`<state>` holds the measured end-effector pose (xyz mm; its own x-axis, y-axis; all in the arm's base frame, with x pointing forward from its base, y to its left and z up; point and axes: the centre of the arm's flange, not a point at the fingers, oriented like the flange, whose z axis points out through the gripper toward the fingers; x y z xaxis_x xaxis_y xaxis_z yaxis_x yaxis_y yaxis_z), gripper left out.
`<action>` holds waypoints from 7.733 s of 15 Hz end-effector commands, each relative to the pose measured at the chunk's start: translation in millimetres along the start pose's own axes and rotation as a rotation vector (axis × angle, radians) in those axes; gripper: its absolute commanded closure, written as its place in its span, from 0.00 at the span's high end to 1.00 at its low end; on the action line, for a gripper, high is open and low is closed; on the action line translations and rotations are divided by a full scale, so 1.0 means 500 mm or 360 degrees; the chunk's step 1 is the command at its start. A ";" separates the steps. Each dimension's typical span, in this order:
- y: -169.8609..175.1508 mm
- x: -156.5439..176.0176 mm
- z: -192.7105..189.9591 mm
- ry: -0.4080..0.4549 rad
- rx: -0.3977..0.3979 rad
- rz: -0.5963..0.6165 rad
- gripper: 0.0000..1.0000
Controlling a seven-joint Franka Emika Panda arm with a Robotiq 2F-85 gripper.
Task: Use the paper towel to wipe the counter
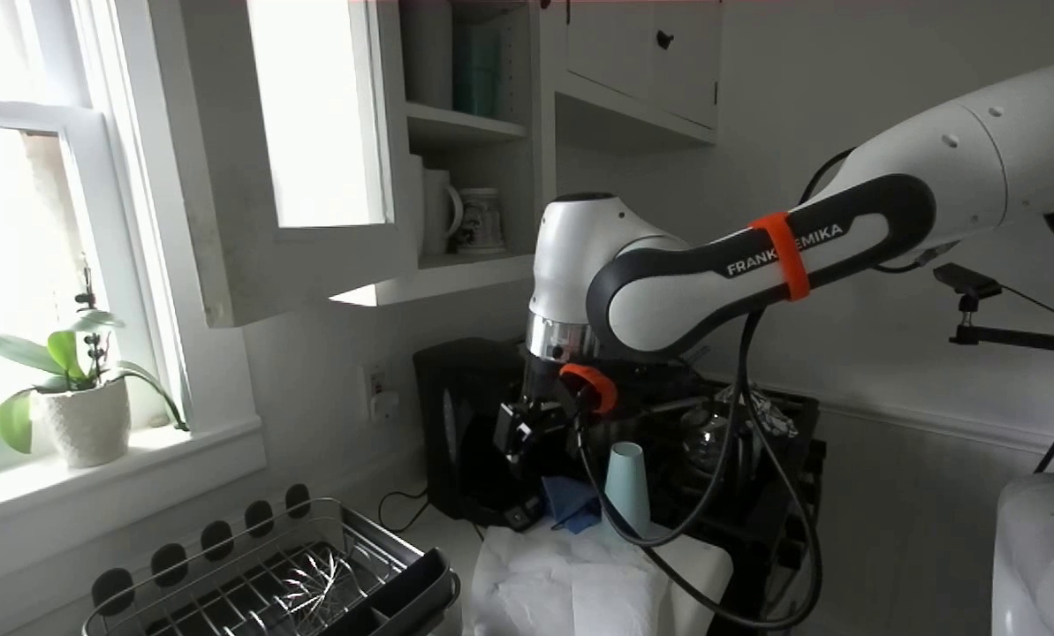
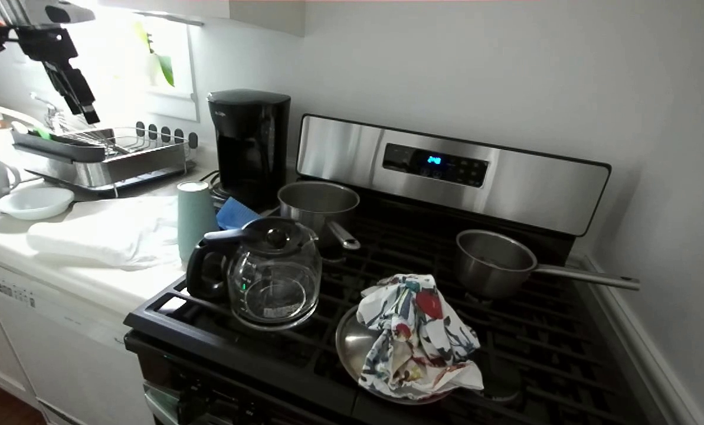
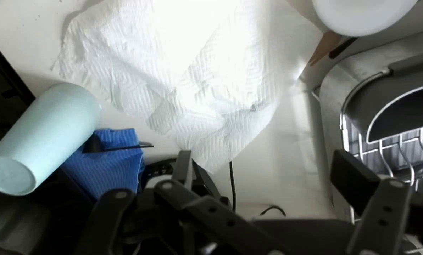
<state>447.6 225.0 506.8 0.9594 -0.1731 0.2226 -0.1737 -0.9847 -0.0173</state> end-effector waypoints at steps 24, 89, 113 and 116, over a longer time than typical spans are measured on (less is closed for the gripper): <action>0.076 0.020 0.470 -0.0340 0.0055 0.0083 1.00; 0.055 0.123 0.526 -0.0822 -0.0124 0.0342 0.00; 0.169 0.185 0.550 -0.0320 -0.0466 0.0932 0.00; 0.118 0.196 0.546 -0.0201 -0.0257 0.0990 0.00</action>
<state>594.2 121.9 273.0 0.7144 -0.6948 0.0826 -0.6973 -0.6970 0.1673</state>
